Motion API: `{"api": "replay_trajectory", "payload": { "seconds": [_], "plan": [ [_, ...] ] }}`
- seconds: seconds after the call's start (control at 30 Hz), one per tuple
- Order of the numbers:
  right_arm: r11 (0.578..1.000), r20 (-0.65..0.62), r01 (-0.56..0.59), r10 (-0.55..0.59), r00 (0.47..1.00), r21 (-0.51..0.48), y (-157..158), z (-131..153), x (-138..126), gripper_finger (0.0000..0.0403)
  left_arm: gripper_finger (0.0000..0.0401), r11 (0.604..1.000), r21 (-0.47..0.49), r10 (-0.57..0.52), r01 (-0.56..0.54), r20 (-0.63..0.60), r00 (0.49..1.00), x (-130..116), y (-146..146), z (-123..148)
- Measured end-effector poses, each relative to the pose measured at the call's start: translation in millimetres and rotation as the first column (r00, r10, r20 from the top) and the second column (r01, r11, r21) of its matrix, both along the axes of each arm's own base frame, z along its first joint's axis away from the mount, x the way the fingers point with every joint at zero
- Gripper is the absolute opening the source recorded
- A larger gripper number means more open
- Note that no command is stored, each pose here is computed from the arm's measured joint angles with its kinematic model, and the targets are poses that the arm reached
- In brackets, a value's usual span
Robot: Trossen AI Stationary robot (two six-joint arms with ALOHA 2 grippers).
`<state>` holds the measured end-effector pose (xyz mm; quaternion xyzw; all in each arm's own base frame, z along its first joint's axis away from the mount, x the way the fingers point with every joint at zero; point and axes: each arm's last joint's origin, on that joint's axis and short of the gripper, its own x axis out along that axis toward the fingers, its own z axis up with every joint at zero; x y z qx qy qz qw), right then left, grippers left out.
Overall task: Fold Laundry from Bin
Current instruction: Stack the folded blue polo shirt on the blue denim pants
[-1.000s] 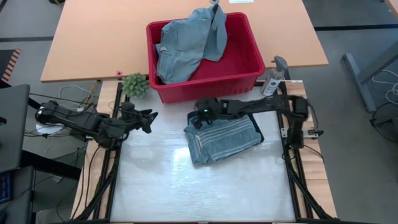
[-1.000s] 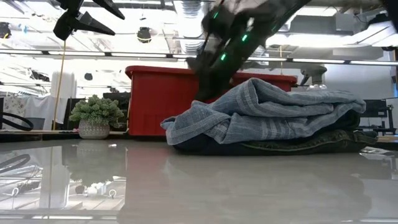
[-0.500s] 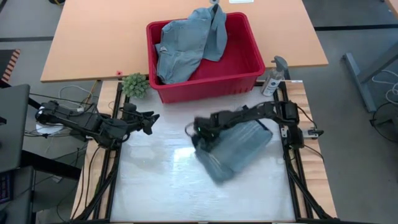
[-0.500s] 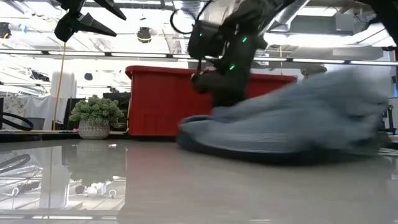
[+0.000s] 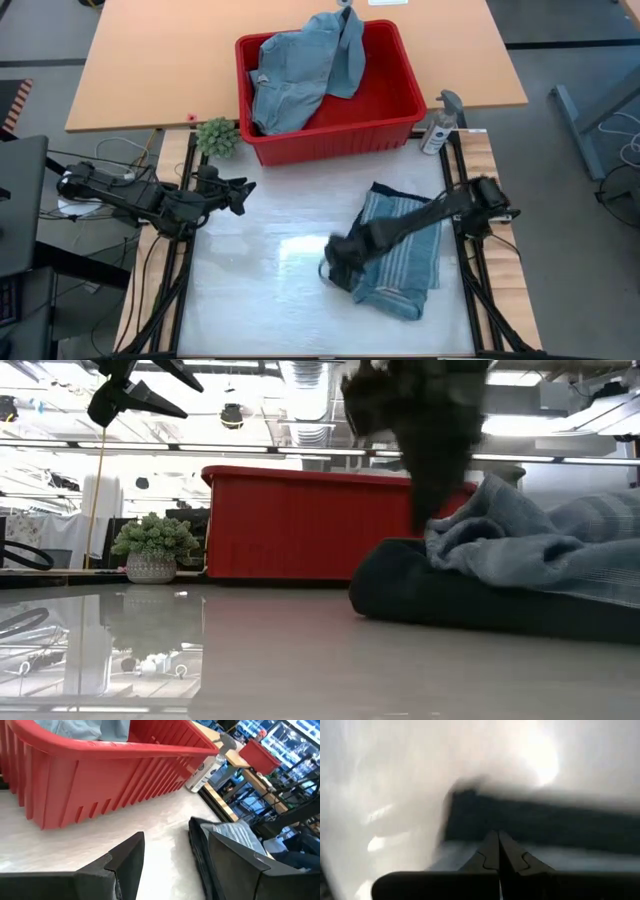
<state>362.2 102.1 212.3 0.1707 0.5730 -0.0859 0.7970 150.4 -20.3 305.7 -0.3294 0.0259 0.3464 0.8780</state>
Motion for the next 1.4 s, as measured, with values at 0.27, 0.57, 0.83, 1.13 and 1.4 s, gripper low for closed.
{"api": "replay_trajectory", "payload": {
  "seconds": [0.27, 0.57, 0.83, 1.13, 1.4],
  "plan": [
    [0.956, 0.165, 0.217, -0.186, 0.969, -0.195, -72, 53, -12, 0.0016, 0.0208, 1.0, -0.003, -0.003, 0.003, 0.006, 1.0, 0, 0, 1],
    [0.874, 0.024, 0.414, -0.423, 0.906, -0.256, -167, 14, -8, 0.0016, 0.0208, 1.0, 0.018, -0.015, 0.015, -0.013, 1.0, 0, 0, 0],
    [0.938, -0.25, 0.278, -0.325, 0.912, -0.206, -124, -37, -2, 0.0016, 0.0208, 0.999, 0.011, -0.031, 0.031, -0.016, 0.999, 0, -1, 0],
    [0.984, -0.49, 0.143, -0.178, 0.853, -0.108, -22, -20, -41, 0.0016, 0.0208, 1.0, 0.012, -0.013, 0.013, -0.008, 1.0, 0, 0, 0],
    [0.984, -0.427, 0.139, -0.174, 0.887, -0.111, 17, -15, -49, 0.0016, 0.0208, 1.0, 0.007, 0.013, -0.013, 0.003, 1.0, 0, 2, 1]
  ]
}}
